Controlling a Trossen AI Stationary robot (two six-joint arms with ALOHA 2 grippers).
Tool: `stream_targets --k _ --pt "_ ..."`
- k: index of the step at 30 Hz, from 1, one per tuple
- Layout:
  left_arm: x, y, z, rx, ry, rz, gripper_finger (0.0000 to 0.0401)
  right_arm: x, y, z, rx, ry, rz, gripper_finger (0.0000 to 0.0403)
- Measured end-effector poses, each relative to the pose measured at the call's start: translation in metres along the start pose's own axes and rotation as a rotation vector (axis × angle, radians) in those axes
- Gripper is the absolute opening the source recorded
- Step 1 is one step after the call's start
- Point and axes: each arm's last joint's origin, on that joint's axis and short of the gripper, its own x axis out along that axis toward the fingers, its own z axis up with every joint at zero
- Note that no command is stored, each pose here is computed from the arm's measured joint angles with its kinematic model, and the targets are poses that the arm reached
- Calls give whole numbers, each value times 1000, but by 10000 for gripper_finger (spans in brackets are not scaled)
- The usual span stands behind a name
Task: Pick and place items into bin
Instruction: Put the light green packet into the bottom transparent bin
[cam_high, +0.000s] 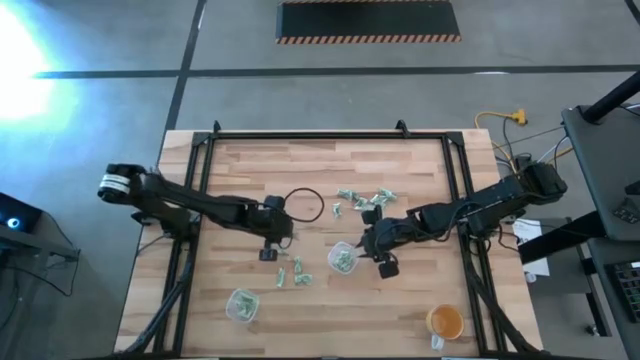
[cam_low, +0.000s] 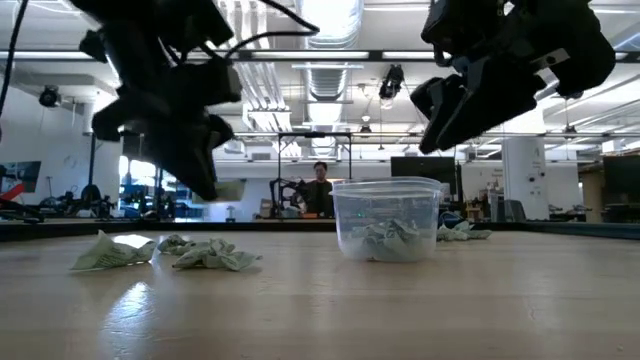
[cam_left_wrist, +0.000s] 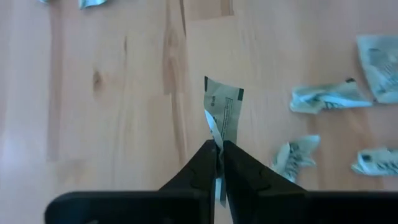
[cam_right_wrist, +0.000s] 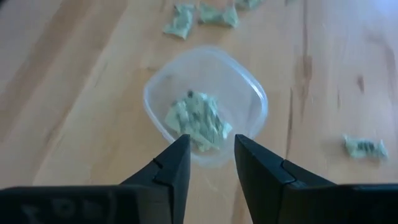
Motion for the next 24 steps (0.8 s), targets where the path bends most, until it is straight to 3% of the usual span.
stream_targets --k 13,24 --pt "-59 -27 -9 9 -82 -91 8 -3 0 -11 117 115 -32 99" --pt "-78 -61 -18 39 -102 -226 8 -4 7 -17 211 180 -30 86"
